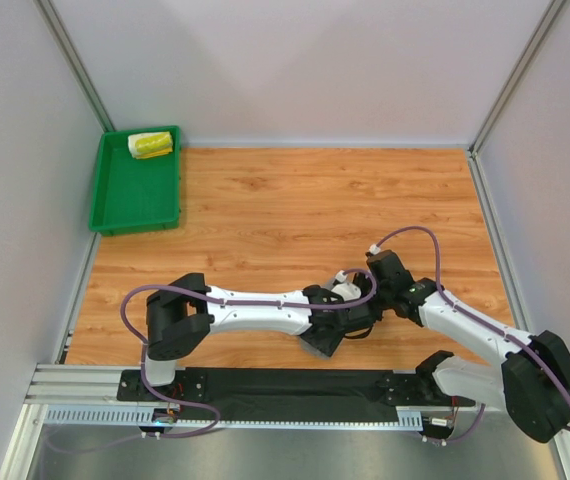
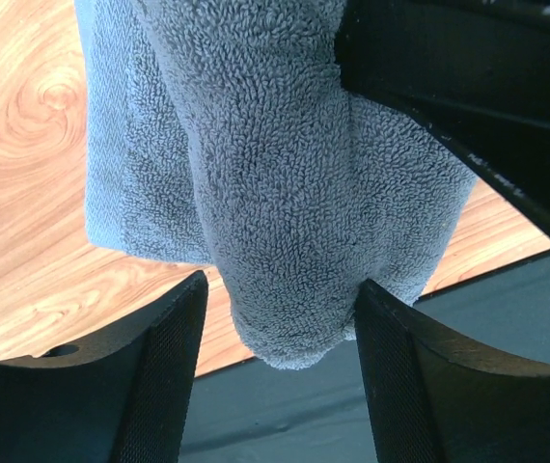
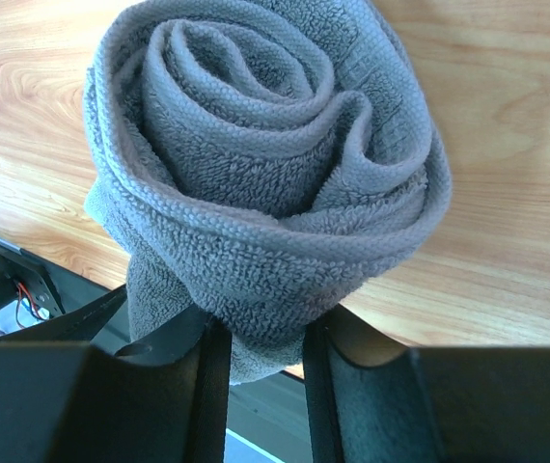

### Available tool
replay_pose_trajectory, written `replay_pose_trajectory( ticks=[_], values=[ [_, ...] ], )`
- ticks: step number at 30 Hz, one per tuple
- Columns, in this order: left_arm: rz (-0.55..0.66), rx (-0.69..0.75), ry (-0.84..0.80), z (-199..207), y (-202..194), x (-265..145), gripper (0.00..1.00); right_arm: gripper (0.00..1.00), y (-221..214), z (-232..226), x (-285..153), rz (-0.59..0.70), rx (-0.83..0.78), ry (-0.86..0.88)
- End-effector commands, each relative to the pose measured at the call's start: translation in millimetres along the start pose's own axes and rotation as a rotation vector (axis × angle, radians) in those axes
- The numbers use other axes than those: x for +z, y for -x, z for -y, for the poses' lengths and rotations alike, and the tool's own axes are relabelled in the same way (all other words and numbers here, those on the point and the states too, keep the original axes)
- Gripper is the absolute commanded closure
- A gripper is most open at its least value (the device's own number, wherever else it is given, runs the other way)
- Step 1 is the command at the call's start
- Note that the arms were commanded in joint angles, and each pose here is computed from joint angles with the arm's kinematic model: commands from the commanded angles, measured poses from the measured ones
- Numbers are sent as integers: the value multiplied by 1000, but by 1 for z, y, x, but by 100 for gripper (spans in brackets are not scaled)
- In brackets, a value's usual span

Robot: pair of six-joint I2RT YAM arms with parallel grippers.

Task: Roll the towels
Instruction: Roll the towel

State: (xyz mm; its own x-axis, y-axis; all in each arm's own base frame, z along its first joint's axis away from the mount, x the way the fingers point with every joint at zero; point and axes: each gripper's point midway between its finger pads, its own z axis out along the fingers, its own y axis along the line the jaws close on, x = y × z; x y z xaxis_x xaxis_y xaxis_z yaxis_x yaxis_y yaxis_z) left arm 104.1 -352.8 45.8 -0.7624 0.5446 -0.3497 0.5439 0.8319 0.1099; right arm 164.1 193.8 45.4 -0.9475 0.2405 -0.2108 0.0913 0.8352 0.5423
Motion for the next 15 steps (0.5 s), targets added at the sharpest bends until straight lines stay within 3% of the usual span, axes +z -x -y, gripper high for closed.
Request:
replay_pose_trajectory(
  ticks=[1, 8, 15],
  values=[
    [-35, 49, 46, -3, -11, 24, 32, 73, 1, -1, -2, -5, -32, -20],
    [105, 38, 72, -13, 21, -27, 32, 73, 1, 0, -1, -13, -33, -26],
    [169, 7, -41, 1, 35, -65, 33, 73, 3, -1, -2, -12, -31, -35]
  ],
)
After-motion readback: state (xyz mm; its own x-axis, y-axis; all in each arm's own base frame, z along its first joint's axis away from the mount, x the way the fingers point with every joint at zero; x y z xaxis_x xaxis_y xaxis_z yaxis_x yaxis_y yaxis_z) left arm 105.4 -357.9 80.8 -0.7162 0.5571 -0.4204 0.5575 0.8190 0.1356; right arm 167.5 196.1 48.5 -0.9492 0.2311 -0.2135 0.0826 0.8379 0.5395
